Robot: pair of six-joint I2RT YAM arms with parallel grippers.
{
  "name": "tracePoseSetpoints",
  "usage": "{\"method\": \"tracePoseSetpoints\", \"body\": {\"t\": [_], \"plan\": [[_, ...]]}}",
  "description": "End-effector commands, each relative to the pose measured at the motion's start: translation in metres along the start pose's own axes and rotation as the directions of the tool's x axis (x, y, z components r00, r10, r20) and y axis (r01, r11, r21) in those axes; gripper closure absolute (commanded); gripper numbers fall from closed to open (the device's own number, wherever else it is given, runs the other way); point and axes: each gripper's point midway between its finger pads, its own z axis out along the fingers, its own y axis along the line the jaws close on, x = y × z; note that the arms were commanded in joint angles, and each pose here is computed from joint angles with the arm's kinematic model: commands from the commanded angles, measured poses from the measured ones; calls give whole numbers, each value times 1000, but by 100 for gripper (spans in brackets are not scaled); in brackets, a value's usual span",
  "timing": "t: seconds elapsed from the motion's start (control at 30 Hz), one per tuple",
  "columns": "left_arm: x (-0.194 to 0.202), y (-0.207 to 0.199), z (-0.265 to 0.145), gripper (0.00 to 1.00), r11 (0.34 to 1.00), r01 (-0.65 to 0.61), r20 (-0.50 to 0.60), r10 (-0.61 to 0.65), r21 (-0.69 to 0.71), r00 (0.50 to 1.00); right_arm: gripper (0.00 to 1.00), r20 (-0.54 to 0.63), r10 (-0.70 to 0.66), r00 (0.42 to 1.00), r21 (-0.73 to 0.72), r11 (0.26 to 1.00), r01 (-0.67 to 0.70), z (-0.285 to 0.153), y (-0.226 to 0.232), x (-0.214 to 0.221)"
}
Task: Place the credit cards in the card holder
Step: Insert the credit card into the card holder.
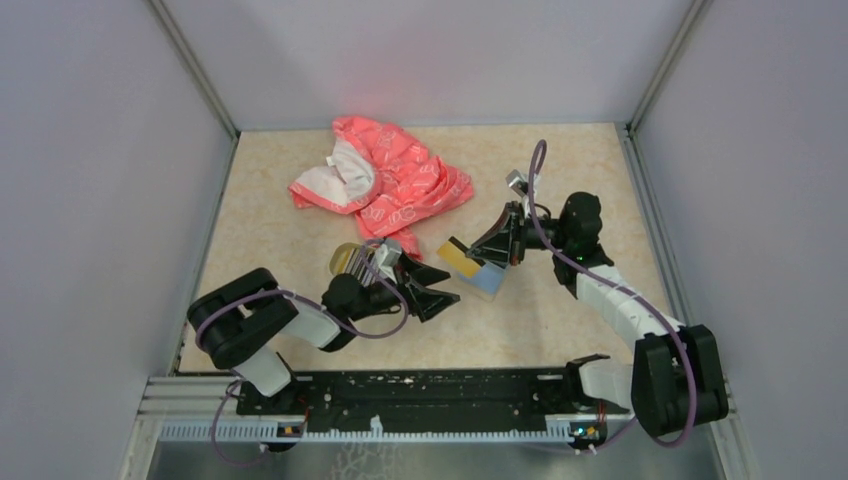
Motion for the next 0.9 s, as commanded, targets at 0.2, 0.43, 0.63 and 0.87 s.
{"method": "tracePoseSetpoints", "body": {"t": [0.2,0.43,0.63,0.87], "plan": [[-66,-43,31,21,982,-55,258,6,181,966,100,8,-35,999,-19,999,35,-1,2,-6],[-80,-45,36,30,981,-71,301,14,180,954,100,1,-33,999,-27,999,33,-1,1,-4],[-92,-50,41,41,978,-86,331,18,192,943,100,-5,-31,1000,-34,999,31,0,2,-2],[-94,-52,44,73,973,-85,328,10,215,945,100,-12,-35,999,-44,998,35,0,3,0]]}}
